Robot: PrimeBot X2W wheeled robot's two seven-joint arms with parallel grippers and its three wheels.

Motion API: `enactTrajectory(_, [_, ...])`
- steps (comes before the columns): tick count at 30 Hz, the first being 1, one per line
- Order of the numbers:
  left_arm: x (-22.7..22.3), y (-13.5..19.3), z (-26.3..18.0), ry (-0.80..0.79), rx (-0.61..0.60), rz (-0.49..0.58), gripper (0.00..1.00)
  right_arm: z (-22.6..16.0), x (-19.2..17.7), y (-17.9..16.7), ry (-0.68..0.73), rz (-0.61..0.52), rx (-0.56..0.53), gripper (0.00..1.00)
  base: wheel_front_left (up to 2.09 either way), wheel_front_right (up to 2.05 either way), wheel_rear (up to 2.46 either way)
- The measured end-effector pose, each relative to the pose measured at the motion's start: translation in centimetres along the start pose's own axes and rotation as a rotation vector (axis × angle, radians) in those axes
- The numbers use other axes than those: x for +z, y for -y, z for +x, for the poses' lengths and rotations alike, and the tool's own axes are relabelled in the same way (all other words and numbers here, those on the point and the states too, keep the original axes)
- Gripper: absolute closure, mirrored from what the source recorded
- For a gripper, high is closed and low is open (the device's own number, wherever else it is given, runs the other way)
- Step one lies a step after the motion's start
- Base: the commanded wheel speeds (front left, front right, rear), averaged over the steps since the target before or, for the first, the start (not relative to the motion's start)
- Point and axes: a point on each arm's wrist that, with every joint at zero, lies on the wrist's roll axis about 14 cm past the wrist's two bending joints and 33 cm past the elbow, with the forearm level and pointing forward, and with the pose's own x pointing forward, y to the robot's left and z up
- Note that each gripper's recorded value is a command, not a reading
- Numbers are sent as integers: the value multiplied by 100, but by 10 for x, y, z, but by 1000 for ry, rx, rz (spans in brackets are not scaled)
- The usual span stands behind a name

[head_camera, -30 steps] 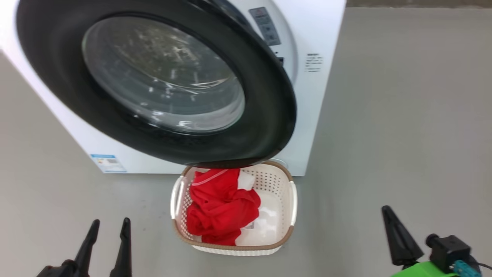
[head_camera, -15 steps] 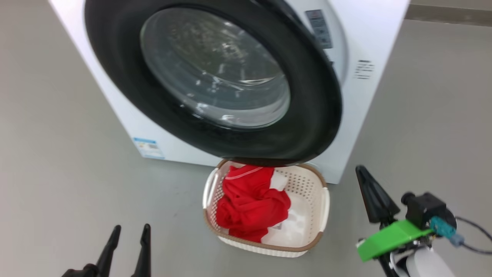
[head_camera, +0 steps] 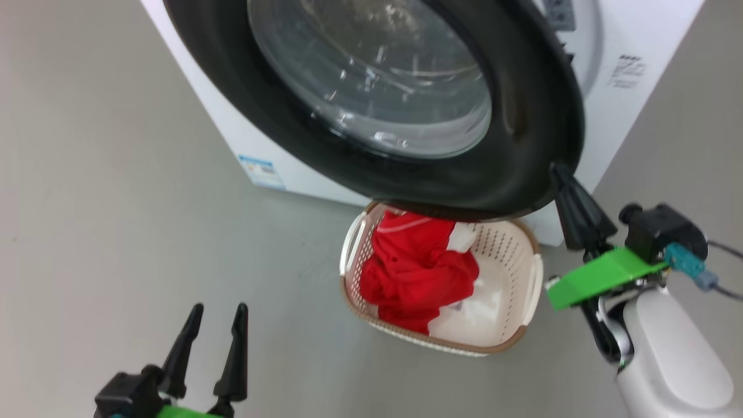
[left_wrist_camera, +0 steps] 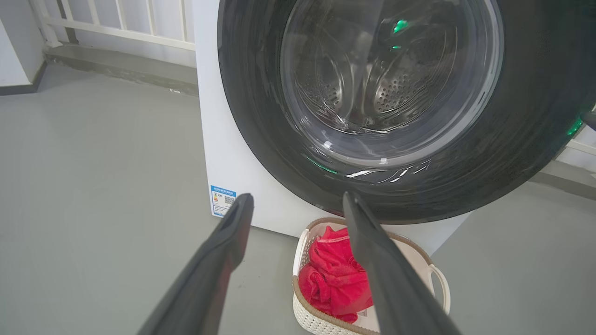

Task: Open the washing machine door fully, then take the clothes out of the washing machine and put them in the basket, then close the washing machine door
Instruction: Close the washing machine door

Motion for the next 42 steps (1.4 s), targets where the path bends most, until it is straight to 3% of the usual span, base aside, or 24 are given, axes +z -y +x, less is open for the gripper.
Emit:
enactTrajectory(12, [-6,2,29,-22,13,-15,0,49,-12,10,21,5,32,100,0,0,0])
enactTrajectory(23, [-15,10,59,-45,-3,-14,0,93,-9,39,89,24,-1,100,0,0,0])
enactTrajectory(31, [-21,8,65,-59,4,-8,0,104,-17,38,100,75,-1,100,0,0,0])
enactTrajectory(40, [-10,15,65,-28,-17,-18,0,94,-7,29,92,41,13,100,0,0,0])
enactTrajectory(42, [-8,15,63,-21,-19,-24,0,84,-13,26,66,41,15,87,0,0,0])
